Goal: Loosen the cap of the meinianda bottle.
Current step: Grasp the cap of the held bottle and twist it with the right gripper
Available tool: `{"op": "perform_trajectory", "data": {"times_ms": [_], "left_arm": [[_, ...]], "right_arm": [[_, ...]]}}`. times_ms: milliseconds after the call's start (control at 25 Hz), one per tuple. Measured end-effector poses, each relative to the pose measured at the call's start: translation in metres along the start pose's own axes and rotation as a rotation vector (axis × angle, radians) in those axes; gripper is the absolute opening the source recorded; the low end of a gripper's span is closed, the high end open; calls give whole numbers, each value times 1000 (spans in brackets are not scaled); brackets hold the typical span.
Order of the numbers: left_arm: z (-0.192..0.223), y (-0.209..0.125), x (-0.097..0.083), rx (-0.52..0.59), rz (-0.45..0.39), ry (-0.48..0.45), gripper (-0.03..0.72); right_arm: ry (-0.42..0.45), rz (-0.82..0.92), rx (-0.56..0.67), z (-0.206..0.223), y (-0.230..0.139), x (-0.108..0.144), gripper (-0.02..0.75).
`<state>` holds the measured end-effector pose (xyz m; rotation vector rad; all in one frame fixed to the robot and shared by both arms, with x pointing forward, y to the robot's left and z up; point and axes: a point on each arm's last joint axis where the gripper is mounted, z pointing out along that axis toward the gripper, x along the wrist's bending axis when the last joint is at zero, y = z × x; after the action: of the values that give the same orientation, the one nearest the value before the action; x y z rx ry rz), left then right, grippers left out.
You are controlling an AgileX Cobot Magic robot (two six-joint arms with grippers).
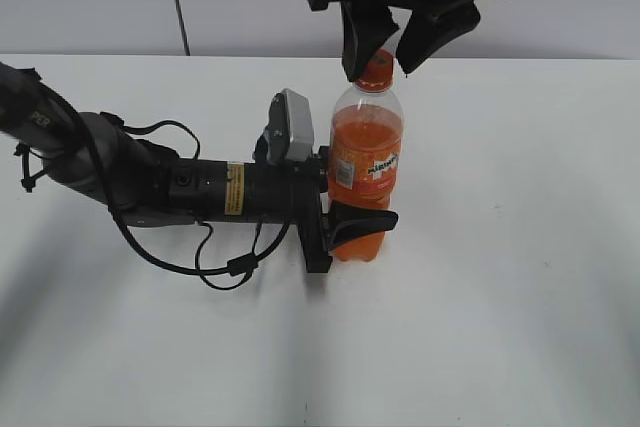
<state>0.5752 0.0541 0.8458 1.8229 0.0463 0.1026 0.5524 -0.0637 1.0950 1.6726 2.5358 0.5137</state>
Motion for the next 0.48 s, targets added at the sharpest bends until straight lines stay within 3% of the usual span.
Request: {"op": "perform_trajectory", "data": {"times_ms": [120, 280, 480], "left_arm": [[0, 0, 0, 0, 0, 1, 393], [0, 0, 0, 1, -1, 2, 393], [0, 0, 1, 3, -10, 8, 393]], "right_arm": [[1, 1, 1, 0, 0, 0, 376], [7, 3, 3, 1, 0, 1, 277], [15, -1, -2, 5, 2, 2, 276]]}}
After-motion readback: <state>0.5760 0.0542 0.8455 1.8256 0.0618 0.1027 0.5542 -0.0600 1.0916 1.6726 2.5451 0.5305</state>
